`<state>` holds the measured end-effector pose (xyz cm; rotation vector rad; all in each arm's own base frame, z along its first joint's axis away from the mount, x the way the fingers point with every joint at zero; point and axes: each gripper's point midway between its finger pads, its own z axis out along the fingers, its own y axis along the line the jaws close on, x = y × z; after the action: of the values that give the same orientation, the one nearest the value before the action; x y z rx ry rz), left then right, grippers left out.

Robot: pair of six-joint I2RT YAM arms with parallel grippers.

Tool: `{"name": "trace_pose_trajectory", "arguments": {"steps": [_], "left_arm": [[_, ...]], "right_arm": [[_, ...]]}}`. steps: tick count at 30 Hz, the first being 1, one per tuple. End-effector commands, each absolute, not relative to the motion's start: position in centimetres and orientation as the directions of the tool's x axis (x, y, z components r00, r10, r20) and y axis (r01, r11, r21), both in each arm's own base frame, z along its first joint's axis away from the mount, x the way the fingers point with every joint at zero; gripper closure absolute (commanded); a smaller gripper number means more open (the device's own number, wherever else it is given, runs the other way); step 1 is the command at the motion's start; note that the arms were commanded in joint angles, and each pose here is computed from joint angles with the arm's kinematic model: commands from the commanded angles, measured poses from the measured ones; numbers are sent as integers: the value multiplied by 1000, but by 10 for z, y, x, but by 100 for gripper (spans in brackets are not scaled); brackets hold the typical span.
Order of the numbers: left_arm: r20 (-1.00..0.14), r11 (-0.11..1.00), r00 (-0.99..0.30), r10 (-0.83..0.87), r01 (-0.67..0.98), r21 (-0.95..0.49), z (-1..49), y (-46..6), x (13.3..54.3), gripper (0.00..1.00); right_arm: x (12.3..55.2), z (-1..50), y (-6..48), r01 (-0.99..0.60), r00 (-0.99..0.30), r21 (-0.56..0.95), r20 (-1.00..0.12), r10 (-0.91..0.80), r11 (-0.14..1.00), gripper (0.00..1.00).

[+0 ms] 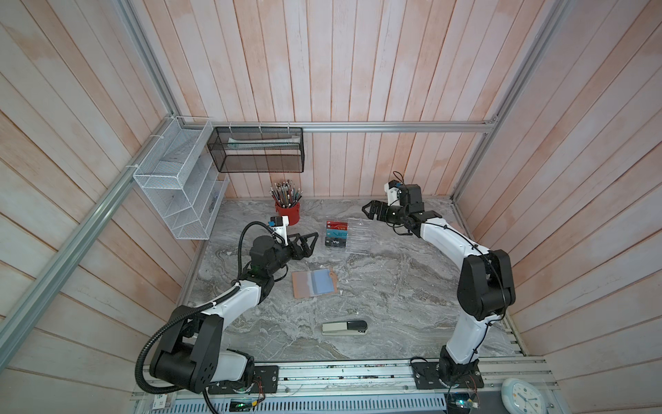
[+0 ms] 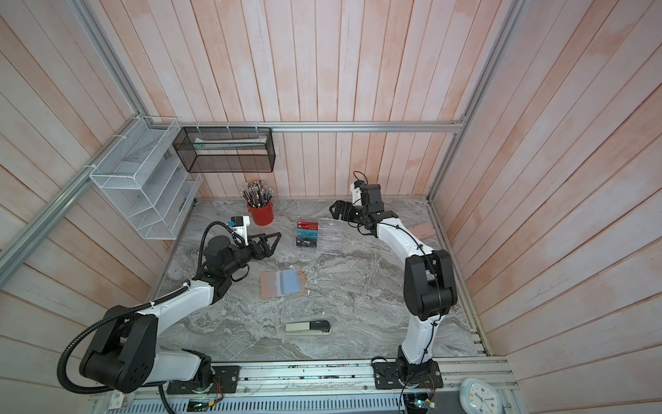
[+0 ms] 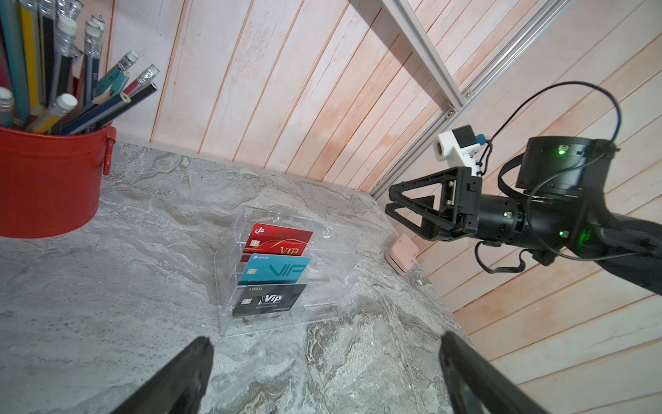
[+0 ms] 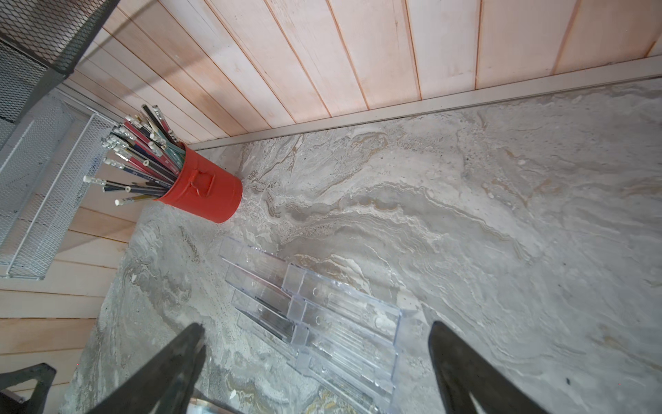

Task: Take the credit cards out of the card holder
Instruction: Move the storage box to the center of the table, then move the card holder to the center of the table.

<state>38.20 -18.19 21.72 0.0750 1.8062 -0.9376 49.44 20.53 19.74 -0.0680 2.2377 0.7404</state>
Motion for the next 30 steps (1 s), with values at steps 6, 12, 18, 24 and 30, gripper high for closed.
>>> {"name": "trace_pose_trajectory", "arguments": {"steps": [6,12,18,24,30], "left_arm": [[-785,709,-483,-388,387,-589,202,-164,366,0],[-738,699,-520,-430,326,-637,187,-155,352,0],[-618,645,-618,-485,224,-730,167,-146,325,0],[-484,591,-733,-479,139,-795,143,-150,292,0],[-394,580,-775,-494,44,-813,116,-147,279,0]], "right_arm": [[451,179,189,-240,-728,416,-675,122,877,2],[425,163,189,-237,-742,397,-663,99,887,2],[381,150,226,-355,-740,352,-672,-30,866,2],[319,136,281,-494,-745,409,-654,-131,767,2],[287,119,315,-521,-780,520,-612,-130,677,2]]}}
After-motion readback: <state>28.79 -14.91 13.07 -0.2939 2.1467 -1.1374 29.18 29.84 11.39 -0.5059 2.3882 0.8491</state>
